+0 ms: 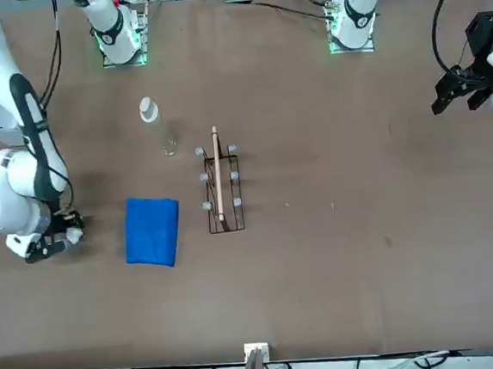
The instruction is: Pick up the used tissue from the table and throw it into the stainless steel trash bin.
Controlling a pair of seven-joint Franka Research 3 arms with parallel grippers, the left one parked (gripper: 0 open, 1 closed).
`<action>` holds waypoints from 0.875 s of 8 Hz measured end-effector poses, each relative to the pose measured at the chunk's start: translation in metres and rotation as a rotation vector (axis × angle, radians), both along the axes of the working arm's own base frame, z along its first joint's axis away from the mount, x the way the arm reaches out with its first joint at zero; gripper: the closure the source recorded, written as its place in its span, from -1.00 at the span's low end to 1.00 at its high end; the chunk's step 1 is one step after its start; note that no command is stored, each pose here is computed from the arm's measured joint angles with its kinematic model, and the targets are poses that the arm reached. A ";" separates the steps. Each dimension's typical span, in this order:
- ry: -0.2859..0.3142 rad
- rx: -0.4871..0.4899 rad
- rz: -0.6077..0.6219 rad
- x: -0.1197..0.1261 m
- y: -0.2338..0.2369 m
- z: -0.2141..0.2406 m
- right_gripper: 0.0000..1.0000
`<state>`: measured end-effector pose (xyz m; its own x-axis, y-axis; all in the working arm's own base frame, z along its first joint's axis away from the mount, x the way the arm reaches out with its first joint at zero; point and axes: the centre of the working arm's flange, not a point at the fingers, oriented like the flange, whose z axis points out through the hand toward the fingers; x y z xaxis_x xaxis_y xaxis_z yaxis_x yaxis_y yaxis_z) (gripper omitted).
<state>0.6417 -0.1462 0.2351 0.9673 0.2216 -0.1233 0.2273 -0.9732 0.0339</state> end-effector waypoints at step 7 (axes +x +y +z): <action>0.203 -0.002 -0.031 -0.134 -0.121 0.162 0.47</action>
